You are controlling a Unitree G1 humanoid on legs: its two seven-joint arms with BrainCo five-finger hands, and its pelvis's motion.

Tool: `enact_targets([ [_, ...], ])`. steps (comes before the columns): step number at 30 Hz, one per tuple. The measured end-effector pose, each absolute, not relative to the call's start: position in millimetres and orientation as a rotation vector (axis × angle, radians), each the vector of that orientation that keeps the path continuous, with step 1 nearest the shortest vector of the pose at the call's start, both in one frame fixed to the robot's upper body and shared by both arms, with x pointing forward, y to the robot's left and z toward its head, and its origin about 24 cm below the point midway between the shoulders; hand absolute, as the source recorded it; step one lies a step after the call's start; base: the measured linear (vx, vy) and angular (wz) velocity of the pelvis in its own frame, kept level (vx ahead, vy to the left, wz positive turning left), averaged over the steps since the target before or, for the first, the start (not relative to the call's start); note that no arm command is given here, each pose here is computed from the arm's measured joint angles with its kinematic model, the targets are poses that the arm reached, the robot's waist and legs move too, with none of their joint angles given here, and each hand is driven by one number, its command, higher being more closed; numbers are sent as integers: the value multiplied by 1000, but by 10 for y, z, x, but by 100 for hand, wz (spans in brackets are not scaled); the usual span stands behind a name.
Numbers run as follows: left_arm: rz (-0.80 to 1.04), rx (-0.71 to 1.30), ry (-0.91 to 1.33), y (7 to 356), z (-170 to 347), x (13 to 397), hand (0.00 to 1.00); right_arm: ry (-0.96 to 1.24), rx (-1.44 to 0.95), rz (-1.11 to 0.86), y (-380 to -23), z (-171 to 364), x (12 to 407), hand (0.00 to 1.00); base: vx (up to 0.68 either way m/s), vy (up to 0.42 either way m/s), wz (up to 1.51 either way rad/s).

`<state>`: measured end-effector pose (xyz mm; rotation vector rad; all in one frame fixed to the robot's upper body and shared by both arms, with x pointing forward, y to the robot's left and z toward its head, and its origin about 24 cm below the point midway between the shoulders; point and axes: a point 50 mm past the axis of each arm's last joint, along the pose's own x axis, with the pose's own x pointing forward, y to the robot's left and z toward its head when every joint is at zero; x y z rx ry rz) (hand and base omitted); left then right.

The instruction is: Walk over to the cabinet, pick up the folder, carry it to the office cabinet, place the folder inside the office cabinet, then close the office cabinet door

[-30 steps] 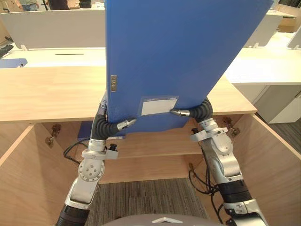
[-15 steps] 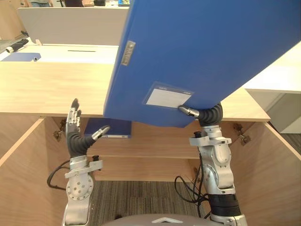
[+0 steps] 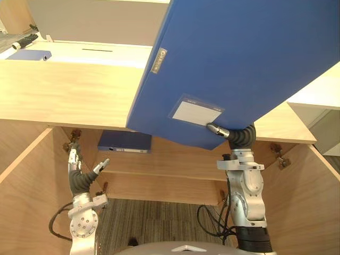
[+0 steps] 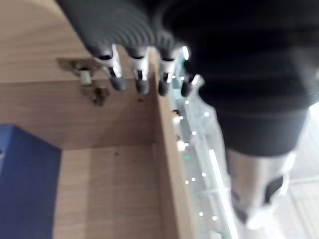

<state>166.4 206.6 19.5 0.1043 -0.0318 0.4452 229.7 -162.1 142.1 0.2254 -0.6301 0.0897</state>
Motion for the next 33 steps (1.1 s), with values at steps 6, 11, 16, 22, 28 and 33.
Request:
enact_targets([
  [6, 444, 65, 163, 2049, -203, 1565, 0, -609, 154, 70, -1615, 1376, 2185, 100, 0, 0, 0],
  [11, 451, 54, 333, 2046, -536, 1422, 0, -560, 115, 68, -1582, 1277, 2137, 100, -1, -8, -7],
  [16, 436, 63, 512, 2043, -862, 1276, 0, -494, 94, 85, -1479, 1144, 2103, 100, 13, -13, -7],
  [22, 454, 64, 681, 2110, -1144, 1110, 0, -354, 65, 110, -1384, 837, 2105, 100, -8, -3, -15],
  [28, 429, 79, 711, 2143, -1203, 1289, 0, -342, 20, 169, -1282, 809, 2171, 100, -47, 10, -19],
  [33, 407, 62, 565, 2098, -981, 1781, 0, -454, 1, 242, -980, 1056, 2287, 100, -178, 37, -17],
])
